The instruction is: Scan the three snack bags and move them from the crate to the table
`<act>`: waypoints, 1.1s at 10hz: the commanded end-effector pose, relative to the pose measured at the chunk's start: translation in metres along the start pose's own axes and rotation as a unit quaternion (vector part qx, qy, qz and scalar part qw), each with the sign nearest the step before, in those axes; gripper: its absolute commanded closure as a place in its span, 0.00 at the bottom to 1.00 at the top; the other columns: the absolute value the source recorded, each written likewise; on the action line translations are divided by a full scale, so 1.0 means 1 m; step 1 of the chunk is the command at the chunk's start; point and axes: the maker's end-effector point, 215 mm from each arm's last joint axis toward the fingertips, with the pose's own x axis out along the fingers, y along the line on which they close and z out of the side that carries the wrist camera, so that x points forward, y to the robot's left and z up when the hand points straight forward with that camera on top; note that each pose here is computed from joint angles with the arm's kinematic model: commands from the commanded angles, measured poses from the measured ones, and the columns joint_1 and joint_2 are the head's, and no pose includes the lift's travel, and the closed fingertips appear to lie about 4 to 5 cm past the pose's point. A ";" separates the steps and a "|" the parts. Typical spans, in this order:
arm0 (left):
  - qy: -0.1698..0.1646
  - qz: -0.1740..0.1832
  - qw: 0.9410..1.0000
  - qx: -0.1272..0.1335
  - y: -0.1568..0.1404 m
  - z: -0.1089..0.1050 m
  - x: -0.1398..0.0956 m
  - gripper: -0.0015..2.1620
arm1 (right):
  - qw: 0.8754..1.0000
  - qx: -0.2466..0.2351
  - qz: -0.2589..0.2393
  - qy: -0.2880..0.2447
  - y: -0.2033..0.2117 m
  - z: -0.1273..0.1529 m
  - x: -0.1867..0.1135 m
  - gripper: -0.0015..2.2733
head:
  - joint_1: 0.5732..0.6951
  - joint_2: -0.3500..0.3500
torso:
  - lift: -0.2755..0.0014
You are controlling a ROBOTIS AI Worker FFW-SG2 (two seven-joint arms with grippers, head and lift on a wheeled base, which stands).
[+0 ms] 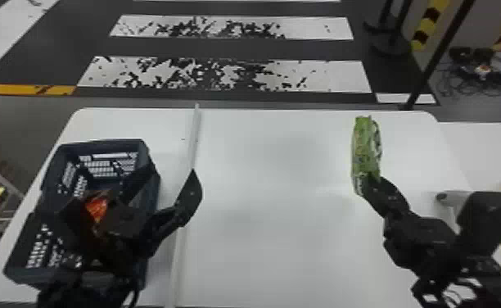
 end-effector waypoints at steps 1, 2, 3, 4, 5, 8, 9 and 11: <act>0.001 0.000 1.000 0.002 -0.001 -0.001 -0.001 0.02 | 0.988 0.150 -0.004 -0.035 -0.031 0.014 -0.010 0.99 | 1.00 0.49 | 0.77; 0.002 -0.002 1.000 0.002 -0.004 -0.002 0.000 0.02 | 0.976 0.214 -0.001 -0.040 -0.048 0.011 -0.018 0.99 | 1.00 0.45 | 0.77; 0.004 -0.001 1.000 0.006 -0.003 -0.004 0.000 0.02 | 0.963 0.265 0.002 -0.049 -0.057 0.008 -0.027 0.99 | 1.00 0.40 | 0.77; 0.004 -0.004 1.000 0.007 -0.007 -0.004 0.001 0.02 | 0.952 0.303 0.002 -0.045 -0.062 -0.001 -0.036 0.99 | 1.00 0.36 | 0.77; 0.005 -0.005 1.000 0.006 -0.009 -0.004 0.001 0.02 | 0.941 0.337 0.004 -0.025 -0.061 -0.018 -0.041 0.99 | 1.00 0.35 | 0.77; 0.004 -0.007 1.000 0.004 -0.011 -0.005 0.001 0.02 | 0.934 0.355 -0.040 0.020 -0.072 -0.063 -0.055 0.82 | 1.00 0.30 | 0.77; 0.003 -0.009 1.000 0.003 -0.014 -0.004 0.001 0.02 | 0.933 0.352 -0.062 0.035 -0.079 -0.078 -0.058 0.24 | 1.00 0.29 | 0.77; 0.000 -0.012 1.000 0.003 -0.017 -0.003 0.001 0.02 | 0.925 0.357 -0.087 0.092 -0.078 -0.125 -0.073 0.00 | 1.00 0.27 | 0.77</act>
